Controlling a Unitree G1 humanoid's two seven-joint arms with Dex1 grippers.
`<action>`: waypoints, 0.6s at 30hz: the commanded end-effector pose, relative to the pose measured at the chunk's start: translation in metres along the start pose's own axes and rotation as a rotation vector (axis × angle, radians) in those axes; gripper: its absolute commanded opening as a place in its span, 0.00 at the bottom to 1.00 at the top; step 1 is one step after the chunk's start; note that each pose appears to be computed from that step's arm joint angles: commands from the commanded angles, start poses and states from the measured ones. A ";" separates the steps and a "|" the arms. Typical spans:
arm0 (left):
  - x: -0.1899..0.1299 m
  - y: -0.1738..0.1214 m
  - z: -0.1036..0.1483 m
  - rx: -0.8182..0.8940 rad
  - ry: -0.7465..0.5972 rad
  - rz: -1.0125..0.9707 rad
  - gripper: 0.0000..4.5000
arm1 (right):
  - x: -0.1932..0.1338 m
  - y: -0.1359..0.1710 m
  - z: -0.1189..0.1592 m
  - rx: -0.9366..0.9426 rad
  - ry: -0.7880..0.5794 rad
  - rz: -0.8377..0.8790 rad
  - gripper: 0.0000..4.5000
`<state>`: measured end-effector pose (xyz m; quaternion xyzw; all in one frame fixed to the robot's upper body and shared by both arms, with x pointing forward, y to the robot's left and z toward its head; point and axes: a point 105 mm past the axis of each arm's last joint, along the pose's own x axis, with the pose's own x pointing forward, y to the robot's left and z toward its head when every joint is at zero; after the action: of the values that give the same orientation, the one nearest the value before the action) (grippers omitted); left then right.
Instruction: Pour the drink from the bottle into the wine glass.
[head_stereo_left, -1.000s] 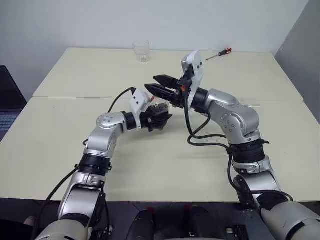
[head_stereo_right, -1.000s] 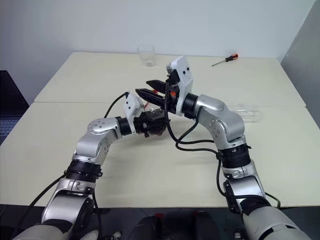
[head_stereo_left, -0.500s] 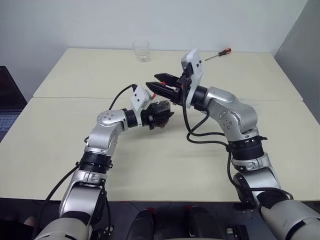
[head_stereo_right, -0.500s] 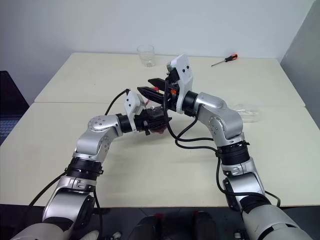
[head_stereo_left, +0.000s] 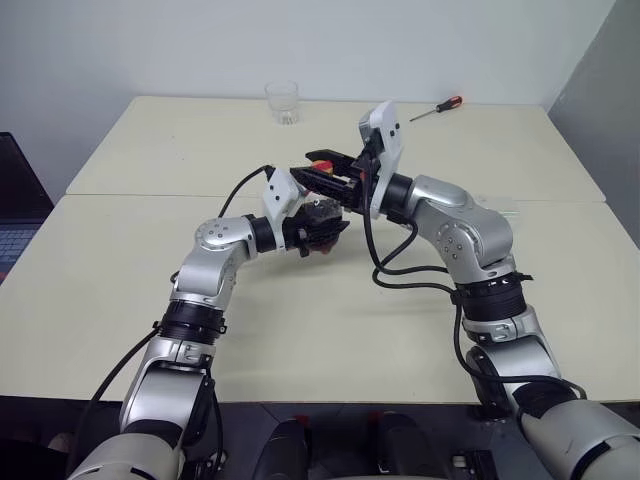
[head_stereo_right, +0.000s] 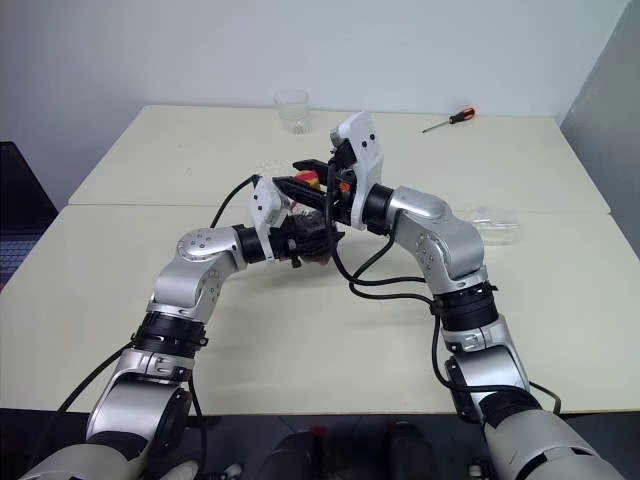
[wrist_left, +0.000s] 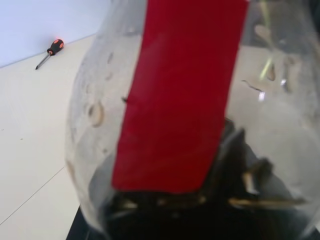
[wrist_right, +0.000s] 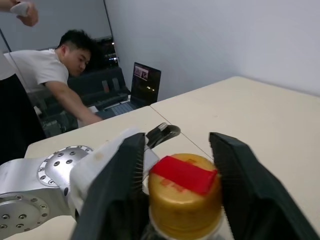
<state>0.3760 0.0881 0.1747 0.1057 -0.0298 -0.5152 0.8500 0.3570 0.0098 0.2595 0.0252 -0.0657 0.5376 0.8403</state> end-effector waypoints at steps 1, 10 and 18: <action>0.002 0.002 0.021 0.061 -0.055 -0.006 0.43 | 0.001 0.003 0.015 -0.024 -0.059 0.009 0.29; 0.004 -0.006 0.031 0.025 -0.086 -0.035 0.43 | 0.000 0.008 0.020 -0.057 -0.081 0.037 0.29; -0.010 -0.056 0.051 -0.034 -0.129 -0.187 0.43 | -0.008 0.034 0.018 -0.093 -0.098 0.271 0.29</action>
<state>0.3395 0.0833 0.1856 0.0582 -0.0141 -0.5500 0.8330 0.3342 0.0105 0.2689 0.0161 -0.1128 0.6122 0.7824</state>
